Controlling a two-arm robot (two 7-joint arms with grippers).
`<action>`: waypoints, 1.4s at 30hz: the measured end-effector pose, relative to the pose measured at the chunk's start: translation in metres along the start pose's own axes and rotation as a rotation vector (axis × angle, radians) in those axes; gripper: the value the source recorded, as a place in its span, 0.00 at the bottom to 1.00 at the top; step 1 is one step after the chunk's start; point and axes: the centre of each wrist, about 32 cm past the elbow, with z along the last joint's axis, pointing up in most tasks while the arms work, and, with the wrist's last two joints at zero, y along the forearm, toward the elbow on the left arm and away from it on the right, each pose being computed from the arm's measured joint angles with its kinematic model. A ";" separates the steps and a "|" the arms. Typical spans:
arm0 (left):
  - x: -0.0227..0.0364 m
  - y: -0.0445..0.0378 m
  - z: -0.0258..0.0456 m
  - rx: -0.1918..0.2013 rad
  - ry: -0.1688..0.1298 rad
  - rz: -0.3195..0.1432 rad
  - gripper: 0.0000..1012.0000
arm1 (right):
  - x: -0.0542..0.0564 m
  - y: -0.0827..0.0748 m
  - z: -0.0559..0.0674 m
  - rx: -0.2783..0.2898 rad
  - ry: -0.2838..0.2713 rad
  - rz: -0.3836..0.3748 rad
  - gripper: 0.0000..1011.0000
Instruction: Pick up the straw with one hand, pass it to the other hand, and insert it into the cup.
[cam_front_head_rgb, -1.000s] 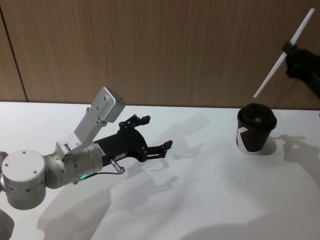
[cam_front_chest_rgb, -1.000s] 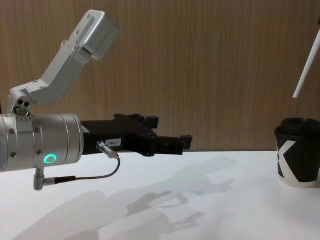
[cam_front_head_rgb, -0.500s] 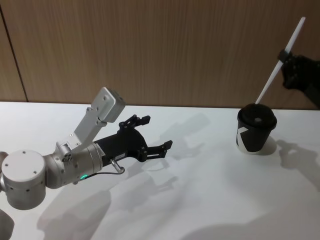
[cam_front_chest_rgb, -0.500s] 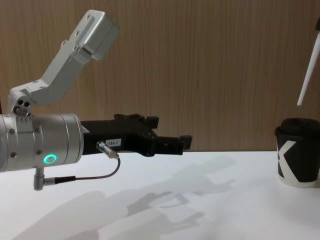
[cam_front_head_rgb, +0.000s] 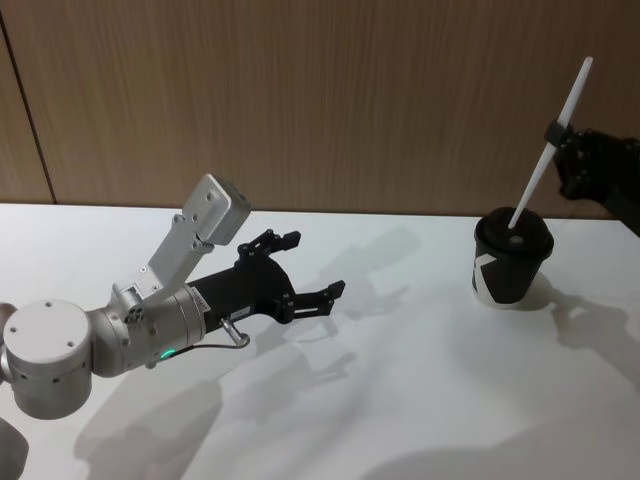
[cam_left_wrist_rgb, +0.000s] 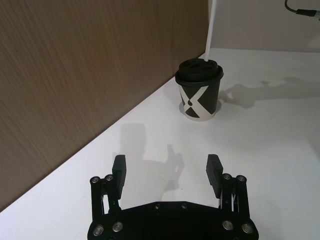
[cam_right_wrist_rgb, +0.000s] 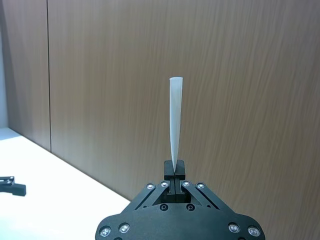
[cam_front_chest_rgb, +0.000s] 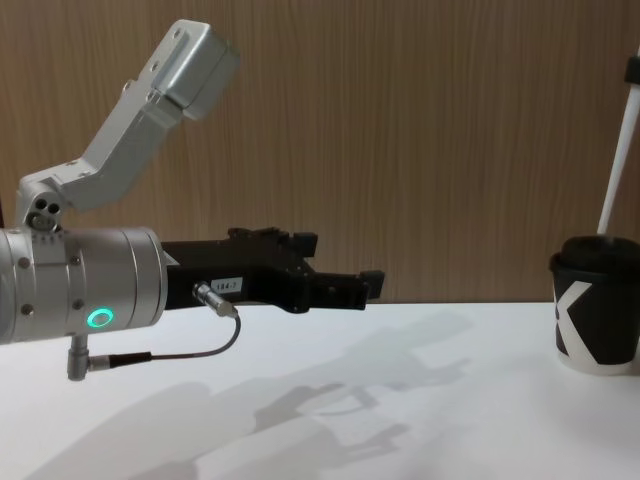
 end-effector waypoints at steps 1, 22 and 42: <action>0.0000 0.0000 0.0000 0.000 0.000 0.000 0.99 | 0.000 0.000 0.000 -0.001 -0.001 0.002 0.00; 0.0000 0.0000 0.0000 0.000 0.000 0.000 0.99 | 0.007 -0.003 -0.001 -0.039 -0.027 0.011 0.00; 0.0000 0.0000 0.0000 0.000 0.000 0.000 0.99 | 0.011 0.003 -0.013 -0.058 -0.008 -0.013 0.00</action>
